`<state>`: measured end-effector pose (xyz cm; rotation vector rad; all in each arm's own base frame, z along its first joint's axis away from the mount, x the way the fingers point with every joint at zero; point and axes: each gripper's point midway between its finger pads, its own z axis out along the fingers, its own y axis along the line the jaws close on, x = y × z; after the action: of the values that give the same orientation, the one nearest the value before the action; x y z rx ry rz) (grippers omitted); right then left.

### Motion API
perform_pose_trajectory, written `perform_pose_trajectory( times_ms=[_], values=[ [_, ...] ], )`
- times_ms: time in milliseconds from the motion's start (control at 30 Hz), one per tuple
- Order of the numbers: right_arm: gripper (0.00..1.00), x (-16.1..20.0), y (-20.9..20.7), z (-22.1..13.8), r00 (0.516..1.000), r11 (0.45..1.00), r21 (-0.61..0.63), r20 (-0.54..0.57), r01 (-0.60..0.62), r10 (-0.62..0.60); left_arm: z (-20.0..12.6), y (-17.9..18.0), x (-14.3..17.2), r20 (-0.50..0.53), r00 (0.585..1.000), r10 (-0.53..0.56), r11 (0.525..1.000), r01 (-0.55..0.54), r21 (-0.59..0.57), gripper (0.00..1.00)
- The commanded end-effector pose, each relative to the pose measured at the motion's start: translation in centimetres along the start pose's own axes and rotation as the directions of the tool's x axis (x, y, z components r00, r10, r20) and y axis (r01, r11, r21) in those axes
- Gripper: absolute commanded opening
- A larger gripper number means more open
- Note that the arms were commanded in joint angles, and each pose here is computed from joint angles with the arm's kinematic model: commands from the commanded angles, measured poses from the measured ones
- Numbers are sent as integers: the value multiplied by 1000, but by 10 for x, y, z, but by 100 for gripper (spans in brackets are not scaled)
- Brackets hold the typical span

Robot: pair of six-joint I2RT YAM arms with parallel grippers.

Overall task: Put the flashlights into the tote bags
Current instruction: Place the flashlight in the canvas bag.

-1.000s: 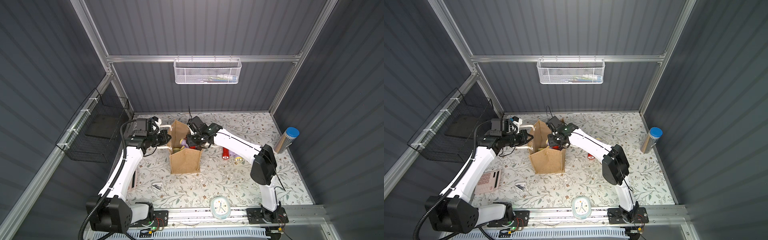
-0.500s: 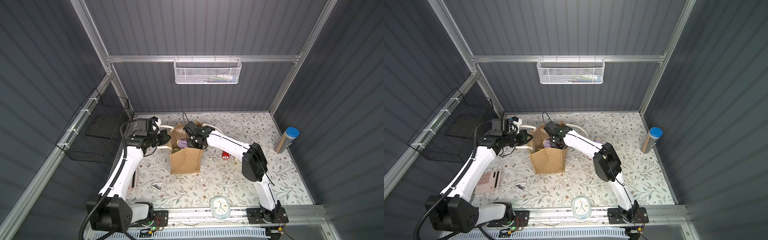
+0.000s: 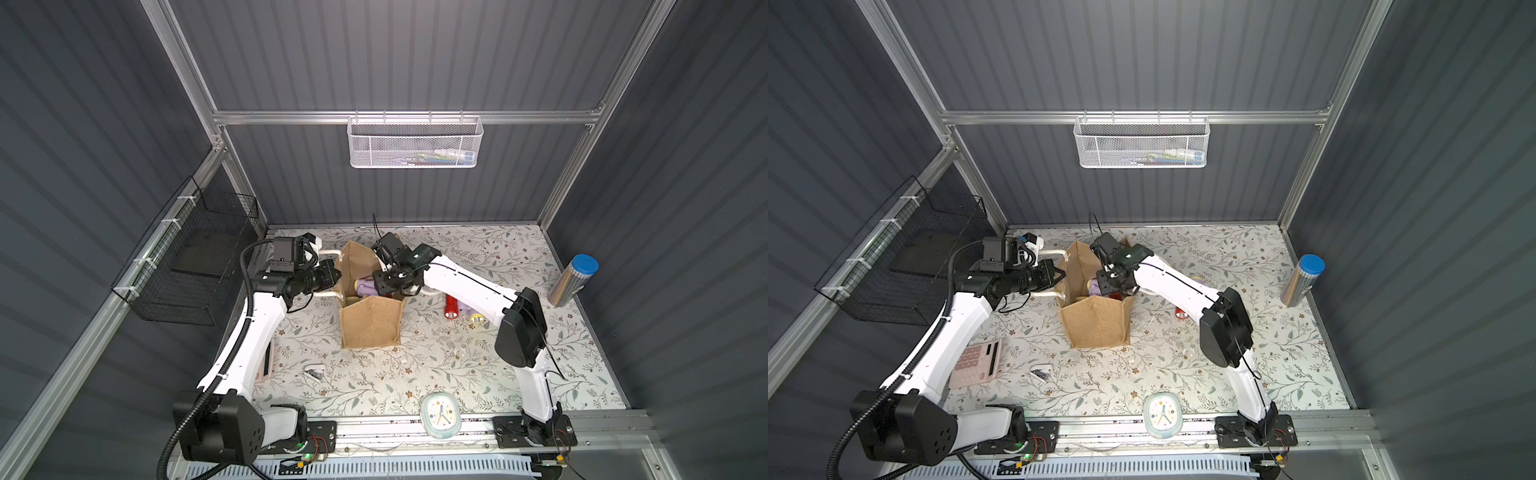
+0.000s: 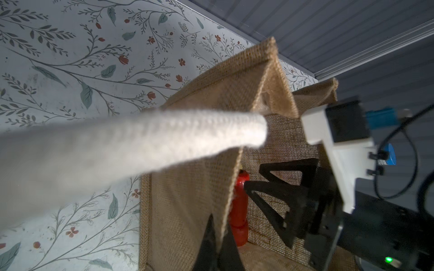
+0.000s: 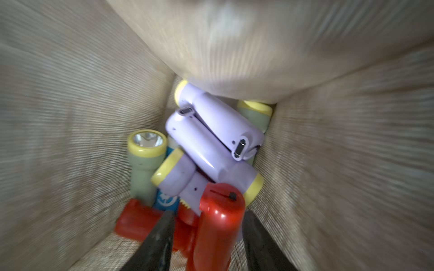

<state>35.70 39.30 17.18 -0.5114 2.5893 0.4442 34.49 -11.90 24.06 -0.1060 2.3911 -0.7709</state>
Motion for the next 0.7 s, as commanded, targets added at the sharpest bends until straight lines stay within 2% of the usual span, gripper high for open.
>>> perform_pose_trajectory(
  times_ms=[0, 167, 333, 500, 667],
  values=[
    [52, -21, 11, -40, 998, 994, -111, 66, -13, 20, -9, -10, -12, 42, 999, 16, 1000, -17, 18, 0],
    [52, -43, 13, -84, 983, 971, -236, 165, -46, 87, -10, -10, -12, 48, 999, 16, 1000, -17, 19, 0],
    [52, -55, -18, -117, 949, 940, -308, 225, -144, 219, -9, -10, -10, 46, 999, 14, 1000, -15, 23, 0],
    [53, -52, -63, -133, 912, 924, -302, 261, -236, 318, -11, -11, -11, 46, 999, 15, 1000, -16, 25, 0],
    [53, -31, -111, -128, 881, 911, -243, 266, -332, 392, -12, -10, -11, 53, 998, 21, 1000, -22, 17, 0]
  ],
)
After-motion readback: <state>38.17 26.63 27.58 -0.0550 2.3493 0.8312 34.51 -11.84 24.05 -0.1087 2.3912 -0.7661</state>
